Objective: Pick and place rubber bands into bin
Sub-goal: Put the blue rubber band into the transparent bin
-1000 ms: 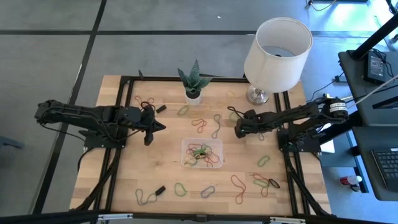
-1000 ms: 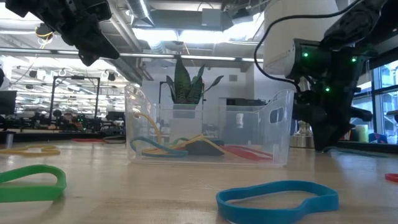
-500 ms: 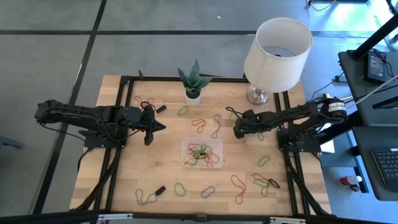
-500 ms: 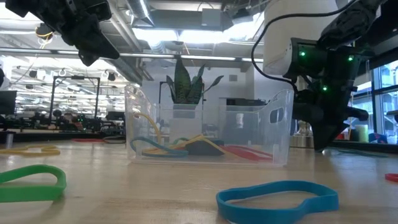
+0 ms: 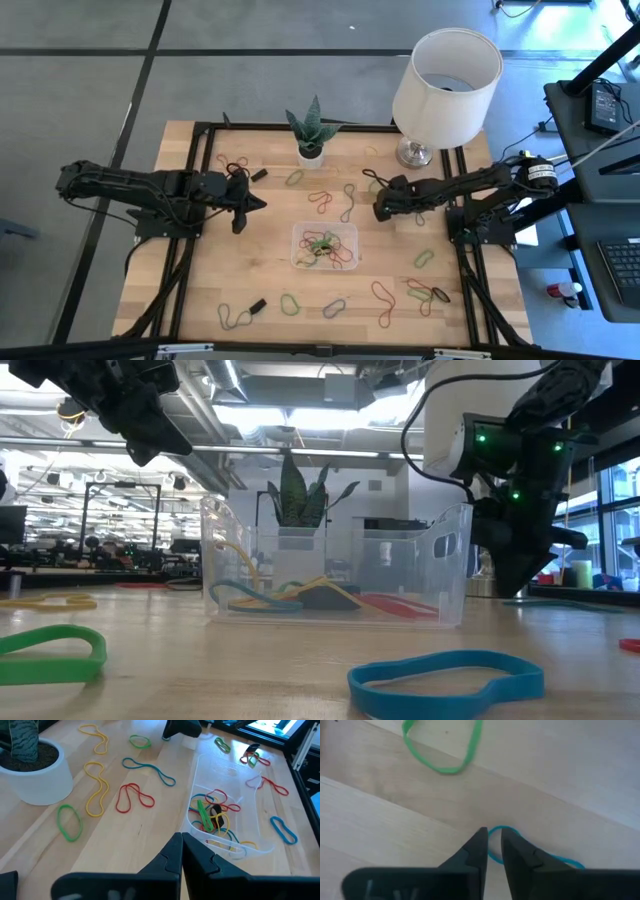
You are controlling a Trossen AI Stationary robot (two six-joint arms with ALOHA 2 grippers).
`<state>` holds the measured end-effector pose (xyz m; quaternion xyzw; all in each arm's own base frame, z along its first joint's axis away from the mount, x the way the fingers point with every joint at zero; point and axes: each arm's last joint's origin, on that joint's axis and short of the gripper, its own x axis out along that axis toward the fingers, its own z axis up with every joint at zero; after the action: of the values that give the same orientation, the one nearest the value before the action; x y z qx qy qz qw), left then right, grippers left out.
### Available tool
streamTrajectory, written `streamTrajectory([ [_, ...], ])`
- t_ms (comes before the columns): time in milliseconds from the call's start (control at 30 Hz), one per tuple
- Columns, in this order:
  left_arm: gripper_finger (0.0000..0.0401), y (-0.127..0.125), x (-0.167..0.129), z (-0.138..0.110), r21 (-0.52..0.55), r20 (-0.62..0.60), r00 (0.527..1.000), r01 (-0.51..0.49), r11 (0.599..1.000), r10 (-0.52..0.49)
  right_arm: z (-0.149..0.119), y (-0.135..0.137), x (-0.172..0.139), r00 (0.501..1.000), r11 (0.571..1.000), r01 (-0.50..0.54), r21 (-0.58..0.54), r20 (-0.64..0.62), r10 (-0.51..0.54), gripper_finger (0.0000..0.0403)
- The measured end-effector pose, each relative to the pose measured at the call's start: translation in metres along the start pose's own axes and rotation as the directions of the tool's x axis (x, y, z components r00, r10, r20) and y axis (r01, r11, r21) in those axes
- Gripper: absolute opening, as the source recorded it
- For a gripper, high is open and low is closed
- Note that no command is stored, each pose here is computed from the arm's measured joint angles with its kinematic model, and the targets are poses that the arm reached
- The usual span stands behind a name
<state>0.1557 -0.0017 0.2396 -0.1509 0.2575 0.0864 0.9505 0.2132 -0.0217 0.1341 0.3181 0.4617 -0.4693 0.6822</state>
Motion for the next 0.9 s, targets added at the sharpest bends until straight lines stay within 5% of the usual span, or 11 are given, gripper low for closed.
streamTrajectory([
  [333, 0.0003, 0.000, 0.000, 0.000, 0.003, 0.000, 1.000, 0.000, 1.000, 0.000, -0.009, -0.009, 0.010, 1.000, 1.000, -0.005, -0.003, -0.003, 0.005, 0.0078],
  [633, 0.0003, 0.000, 0.000, 0.000, 0.003, 0.000, 1.000, 0.000, 1.000, 0.000, -0.010, -0.007, 0.012, 0.999, 0.999, -0.046, 0.004, 0.006, 0.046, 0.0008],
  [900, 0.0002, 0.000, 0.000, 0.000, 0.002, 0.000, 1.000, 0.000, 1.000, 0.000, -0.007, 0.009, 0.000, 0.994, 0.995, -0.103, -0.012, -0.021, 0.103, 0.0004],
])
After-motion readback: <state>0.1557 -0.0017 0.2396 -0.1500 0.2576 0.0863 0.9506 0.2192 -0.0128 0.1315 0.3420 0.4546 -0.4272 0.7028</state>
